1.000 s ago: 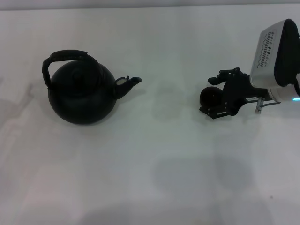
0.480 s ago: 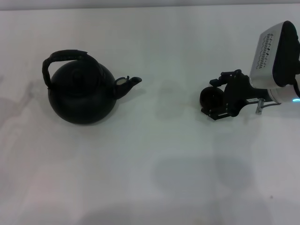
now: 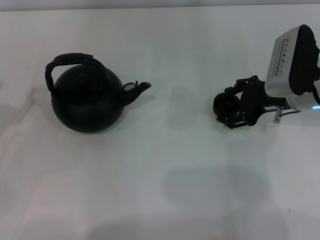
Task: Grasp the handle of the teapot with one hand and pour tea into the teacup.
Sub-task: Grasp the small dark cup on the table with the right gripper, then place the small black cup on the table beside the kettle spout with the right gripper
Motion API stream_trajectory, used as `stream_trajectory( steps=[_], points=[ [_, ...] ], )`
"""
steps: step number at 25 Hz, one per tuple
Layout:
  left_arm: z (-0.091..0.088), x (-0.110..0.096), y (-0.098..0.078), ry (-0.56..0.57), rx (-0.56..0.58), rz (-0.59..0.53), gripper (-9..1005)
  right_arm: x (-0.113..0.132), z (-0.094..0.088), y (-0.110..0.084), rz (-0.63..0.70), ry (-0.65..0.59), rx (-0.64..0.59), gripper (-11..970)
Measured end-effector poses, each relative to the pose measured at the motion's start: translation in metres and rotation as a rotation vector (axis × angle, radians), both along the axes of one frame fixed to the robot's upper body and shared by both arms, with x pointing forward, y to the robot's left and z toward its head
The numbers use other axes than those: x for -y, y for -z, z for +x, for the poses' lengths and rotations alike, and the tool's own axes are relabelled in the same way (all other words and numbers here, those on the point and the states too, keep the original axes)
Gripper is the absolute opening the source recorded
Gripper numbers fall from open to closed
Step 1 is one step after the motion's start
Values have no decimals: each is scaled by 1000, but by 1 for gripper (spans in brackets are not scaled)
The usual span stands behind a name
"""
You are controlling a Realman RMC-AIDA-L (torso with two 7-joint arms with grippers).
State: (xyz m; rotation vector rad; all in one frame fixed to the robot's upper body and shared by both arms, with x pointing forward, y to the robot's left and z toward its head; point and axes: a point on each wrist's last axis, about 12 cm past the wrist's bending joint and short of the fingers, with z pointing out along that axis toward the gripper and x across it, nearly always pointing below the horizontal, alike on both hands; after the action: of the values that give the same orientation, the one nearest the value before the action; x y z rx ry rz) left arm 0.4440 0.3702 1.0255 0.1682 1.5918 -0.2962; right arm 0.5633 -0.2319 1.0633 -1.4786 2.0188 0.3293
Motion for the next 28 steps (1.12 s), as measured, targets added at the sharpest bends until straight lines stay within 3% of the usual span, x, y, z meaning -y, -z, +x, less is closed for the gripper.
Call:
stream_trajectory(
  steps=[3,16,28],
  points=[
    [0,0,0,0,0,0,876,0,0,0,0,-1,-1,796],
    [0,1,0,1,0,-1,875,-6,1,-11,31,-16,11,748],
    [1,3,0,8,1,-4,874,-43,1,-21,58,-105,23,749]
  ],
)
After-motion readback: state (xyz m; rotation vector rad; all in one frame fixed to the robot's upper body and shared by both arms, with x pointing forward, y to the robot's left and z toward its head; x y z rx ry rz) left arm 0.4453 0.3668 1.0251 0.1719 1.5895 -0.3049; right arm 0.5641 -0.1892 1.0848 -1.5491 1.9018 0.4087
